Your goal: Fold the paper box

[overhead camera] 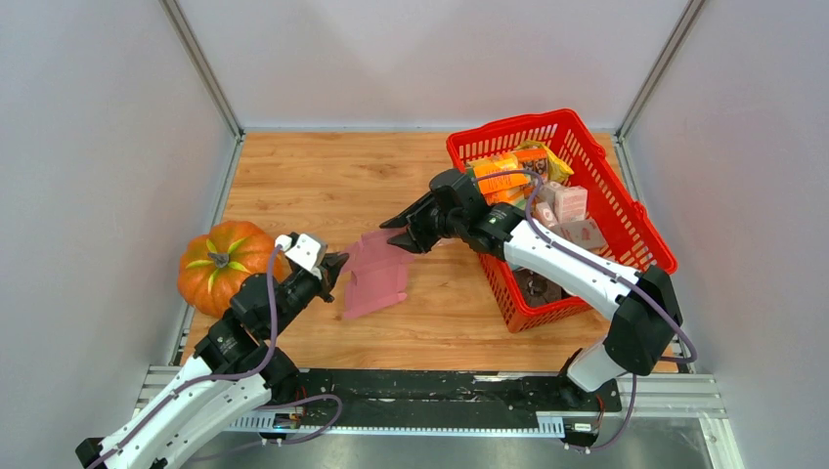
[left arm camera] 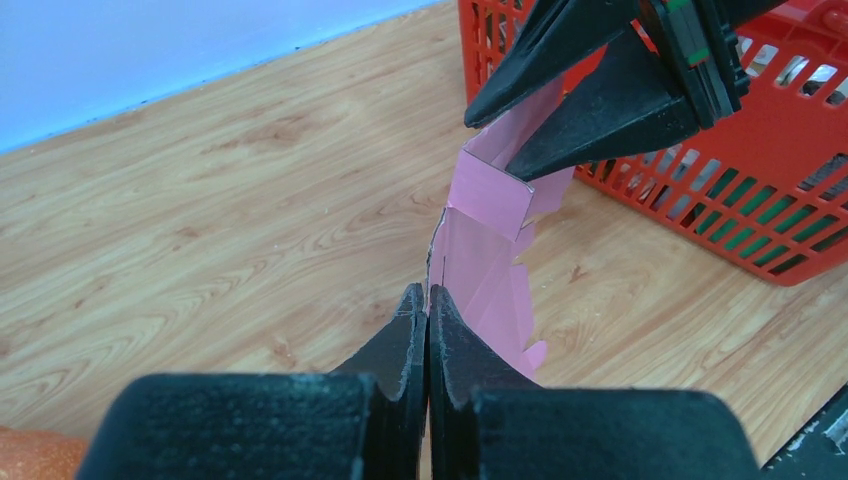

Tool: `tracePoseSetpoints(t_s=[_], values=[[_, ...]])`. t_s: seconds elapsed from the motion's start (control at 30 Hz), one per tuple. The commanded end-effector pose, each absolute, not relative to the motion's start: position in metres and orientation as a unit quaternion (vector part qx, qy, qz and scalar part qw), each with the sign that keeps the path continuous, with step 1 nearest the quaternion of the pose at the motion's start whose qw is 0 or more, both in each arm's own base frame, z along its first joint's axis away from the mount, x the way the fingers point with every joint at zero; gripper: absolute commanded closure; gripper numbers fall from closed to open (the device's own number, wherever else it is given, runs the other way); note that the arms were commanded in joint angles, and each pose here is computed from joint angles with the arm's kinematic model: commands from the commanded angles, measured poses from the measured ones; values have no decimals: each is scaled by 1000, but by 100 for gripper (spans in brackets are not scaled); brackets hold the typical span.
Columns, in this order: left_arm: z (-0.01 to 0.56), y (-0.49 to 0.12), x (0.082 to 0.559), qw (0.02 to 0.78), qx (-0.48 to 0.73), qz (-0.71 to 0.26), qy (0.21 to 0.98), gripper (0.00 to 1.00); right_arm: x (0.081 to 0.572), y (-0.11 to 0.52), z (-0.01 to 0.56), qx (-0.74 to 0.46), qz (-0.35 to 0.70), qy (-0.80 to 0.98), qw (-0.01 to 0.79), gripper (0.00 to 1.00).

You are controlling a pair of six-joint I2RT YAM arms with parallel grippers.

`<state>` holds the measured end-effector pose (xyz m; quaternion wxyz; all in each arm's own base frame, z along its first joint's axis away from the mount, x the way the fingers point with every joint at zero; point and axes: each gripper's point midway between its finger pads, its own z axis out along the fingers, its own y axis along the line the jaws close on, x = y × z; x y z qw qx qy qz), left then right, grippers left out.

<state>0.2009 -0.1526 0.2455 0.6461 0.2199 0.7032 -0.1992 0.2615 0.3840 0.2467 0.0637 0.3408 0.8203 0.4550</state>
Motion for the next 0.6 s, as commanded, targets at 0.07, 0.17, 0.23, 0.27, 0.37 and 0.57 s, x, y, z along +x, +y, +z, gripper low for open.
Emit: tracePoseSetpoints(t_s=[0.07, 0.17, 0.23, 0.27, 0.37, 0.57], values=[[261, -150, 201, 673, 209, -205, 679, 100, 265, 391, 268, 346, 470, 808, 79, 64], [259, -149, 200, 672, 208, -204, 681, 100, 264, 391, 271, 341, 472, 809, 83, 63], [258, -148, 200, 670, 208, -203, 683, 100, 264, 389, 273, 341, 475, 807, 87, 62], [258, -148, 199, 670, 209, -204, 683, 100, 264, 388, 274, 341, 476, 806, 89, 63], [258, -149, 199, 670, 209, -206, 682, 100, 263, 387, 275, 341, 478, 805, 89, 63], [257, -149, 198, 668, 210, -206, 684, 100, 262, 385, 280, 336, 482, 804, 94, 62]])
